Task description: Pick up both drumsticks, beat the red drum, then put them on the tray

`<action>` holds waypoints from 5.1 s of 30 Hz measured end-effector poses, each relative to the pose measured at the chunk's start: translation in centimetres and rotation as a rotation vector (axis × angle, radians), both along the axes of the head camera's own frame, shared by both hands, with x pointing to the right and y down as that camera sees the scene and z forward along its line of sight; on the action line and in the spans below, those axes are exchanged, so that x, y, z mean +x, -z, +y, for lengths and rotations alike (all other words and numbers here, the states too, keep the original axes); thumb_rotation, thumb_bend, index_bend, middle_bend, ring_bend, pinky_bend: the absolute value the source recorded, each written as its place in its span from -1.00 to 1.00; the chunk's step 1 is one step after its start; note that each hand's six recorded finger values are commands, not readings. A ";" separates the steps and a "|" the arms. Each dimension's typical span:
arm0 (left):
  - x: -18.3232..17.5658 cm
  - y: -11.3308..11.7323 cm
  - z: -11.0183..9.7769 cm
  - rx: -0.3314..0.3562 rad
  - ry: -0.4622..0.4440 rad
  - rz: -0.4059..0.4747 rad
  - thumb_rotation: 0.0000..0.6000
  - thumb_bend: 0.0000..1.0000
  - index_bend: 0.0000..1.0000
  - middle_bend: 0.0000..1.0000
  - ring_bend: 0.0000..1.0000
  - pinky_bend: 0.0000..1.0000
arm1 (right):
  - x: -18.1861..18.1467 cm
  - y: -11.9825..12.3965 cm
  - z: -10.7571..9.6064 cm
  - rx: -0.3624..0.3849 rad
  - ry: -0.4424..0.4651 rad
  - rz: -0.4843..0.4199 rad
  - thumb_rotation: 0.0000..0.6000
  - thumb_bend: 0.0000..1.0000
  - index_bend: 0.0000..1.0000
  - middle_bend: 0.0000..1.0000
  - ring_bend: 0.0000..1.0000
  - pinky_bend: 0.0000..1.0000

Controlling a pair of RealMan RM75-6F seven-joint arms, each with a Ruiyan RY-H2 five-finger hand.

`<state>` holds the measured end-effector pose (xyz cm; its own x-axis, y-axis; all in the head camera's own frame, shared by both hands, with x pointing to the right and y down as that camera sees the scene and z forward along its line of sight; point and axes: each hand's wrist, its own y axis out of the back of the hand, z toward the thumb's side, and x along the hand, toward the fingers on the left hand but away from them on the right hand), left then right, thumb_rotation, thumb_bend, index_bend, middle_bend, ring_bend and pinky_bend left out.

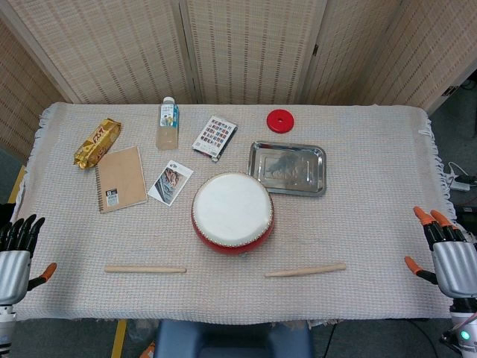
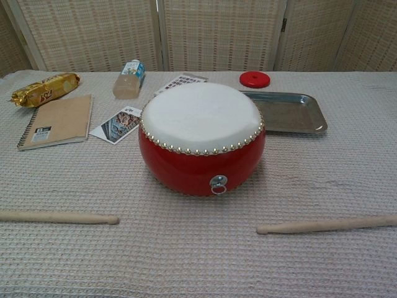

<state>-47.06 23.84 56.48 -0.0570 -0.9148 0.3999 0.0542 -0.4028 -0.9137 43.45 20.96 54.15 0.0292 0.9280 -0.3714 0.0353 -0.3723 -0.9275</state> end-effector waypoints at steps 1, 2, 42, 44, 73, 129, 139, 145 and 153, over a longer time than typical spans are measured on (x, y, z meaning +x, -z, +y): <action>0.0 -0.1 0.0 -0.002 0.000 -0.001 1.00 -0.54 -1.00 -1.00 -1.00 -0.90 | -0.1 -0.1 -0.1 -0.001 0.002 -0.002 1.00 -0.77 -0.96 -0.66 -0.84 -0.42; 0.1 -0.2 0.0 -0.003 -0.001 -0.001 1.00 -0.54 -1.00 -1.00 -1.00 -0.90 | -0.2 -0.1 -0.2 -0.001 0.005 -0.004 1.00 -0.77 -0.95 -0.66 -0.83 -0.41; 6.4 -4.1 -0.7 -0.126 -0.171 0.213 1.00 -0.40 -0.30 -0.34 -0.47 -0.63 | -5.2 -0.7 -1.7 -0.035 0.180 -0.086 1.00 -0.76 -0.63 -0.59 -0.75 -0.33; 7.9 -4.9 -0.7 -0.155 -0.200 0.246 1.00 -0.39 -0.23 -0.33 -0.46 -0.63 | -4.5 -0.3 -1.9 -0.025 0.158 -0.069 1.00 -0.76 -0.63 -0.59 -0.75 -0.33; 18.3 -13.5 2.6 -0.389 -0.224 0.272 1.00 -0.31 -0.15 -0.54 -0.80 -0.83 | -1.2 0.0 -1.6 -0.026 0.069 -0.045 1.00 -0.76 -0.63 -0.59 -0.75 -0.33; 11.5 -13.4 -2.4 -0.267 0.826 1.687 1.00 -0.14 -0.38 -0.07 -0.24 -0.24 | -1.3 0.7 -1.3 -0.013 0.037 -0.048 1.00 -0.75 -0.63 -0.59 -0.74 -0.29; 11.6 -13.7 -2.1 -0.302 0.832 1.721 1.00 -0.11 -0.31 0.04 -0.07 -0.06 | -1.3 0.8 -1.2 -0.012 0.036 -0.049 1.00 -0.70 -0.63 -0.59 -0.74 -0.29; 12.0 -13.5 -1.8 -0.289 0.791 1.695 1.00 -0.36 -0.16 0.14 0.01 -0.02 | -1.2 1.0 -1.1 -0.007 0.035 -0.051 1.00 -0.67 -0.62 -0.59 -0.74 -0.29; 12.7 -13.3 -1.2 -0.283 0.713 1.624 1.00 -0.54 0.06 0.36 0.20 0.17 | -1.3 1.3 -1.1 0.005 0.039 -0.054 1.00 -0.64 -0.62 -0.59 -0.74 -0.29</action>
<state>-34.37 22.65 69.80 0.1992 -0.7928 0.5760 -0.9714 -0.0822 0.2228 42.18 19.83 52.85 0.0853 0.9276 -0.3637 0.0708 -0.3697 -0.9264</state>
